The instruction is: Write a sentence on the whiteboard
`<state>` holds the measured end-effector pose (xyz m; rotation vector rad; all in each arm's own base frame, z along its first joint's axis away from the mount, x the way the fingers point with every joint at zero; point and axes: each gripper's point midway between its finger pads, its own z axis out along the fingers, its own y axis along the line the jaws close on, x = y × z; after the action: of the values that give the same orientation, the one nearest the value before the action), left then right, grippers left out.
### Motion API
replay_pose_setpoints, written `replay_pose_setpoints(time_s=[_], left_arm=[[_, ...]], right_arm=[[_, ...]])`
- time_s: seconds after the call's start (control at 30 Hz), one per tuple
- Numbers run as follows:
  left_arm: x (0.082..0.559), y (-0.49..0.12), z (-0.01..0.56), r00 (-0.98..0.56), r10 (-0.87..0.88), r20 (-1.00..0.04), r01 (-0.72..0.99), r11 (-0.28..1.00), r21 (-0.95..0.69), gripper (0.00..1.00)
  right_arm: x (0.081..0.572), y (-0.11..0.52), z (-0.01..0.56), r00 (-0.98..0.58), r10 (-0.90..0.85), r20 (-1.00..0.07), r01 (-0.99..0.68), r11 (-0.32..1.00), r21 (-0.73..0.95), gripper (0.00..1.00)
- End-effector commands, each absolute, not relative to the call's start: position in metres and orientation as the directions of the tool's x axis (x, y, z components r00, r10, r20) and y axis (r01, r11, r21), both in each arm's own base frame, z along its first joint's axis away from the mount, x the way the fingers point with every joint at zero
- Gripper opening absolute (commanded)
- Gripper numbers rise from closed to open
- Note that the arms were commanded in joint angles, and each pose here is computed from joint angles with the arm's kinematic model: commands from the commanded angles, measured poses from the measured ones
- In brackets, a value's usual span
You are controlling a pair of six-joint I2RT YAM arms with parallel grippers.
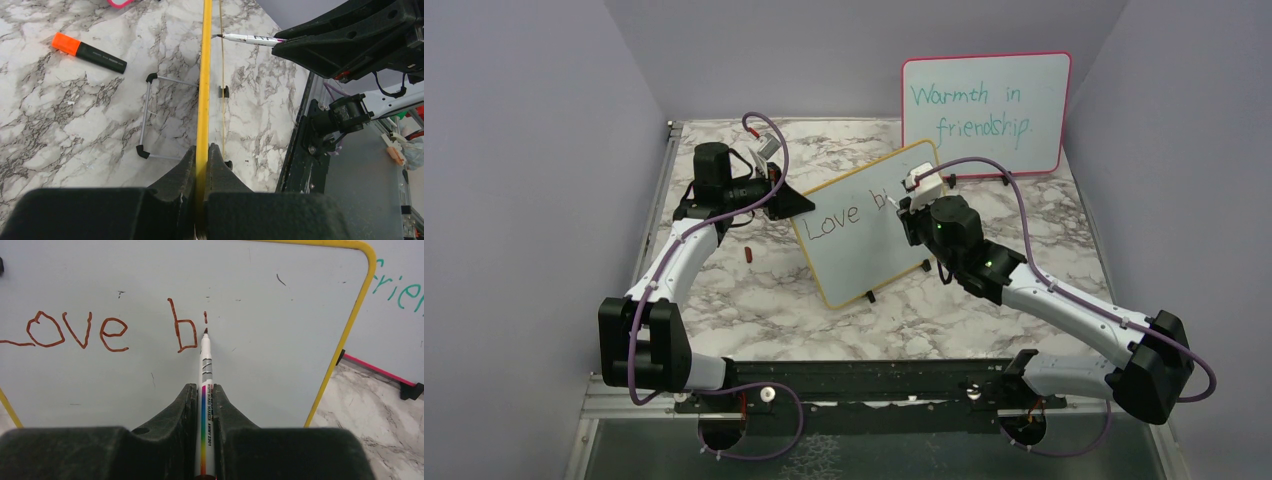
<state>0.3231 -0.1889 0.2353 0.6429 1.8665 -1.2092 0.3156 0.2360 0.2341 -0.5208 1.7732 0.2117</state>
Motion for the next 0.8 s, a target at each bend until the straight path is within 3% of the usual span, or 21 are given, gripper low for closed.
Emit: replay_pose_setpoints(time_s=[0.0, 0.77], left_arm=[[0.324, -0.188, 0.194, -0.585, 0.064, -0.809, 0.725, 0.487, -0.486, 0.00], [0.325, -0.187, 0.194, -0.586, 0.064, -0.807, 0.723, 0.490, -0.487, 0.00]], right_arm=[[0.315, 0.232, 0.227, -0.210, -0.227, -0.951, -0.436, 0.893, -0.116, 0.01], [0.302, 0.221, 0.207, -0.287, -0.240, -0.927, -0.428, 0.898, -0.100, 0.01]])
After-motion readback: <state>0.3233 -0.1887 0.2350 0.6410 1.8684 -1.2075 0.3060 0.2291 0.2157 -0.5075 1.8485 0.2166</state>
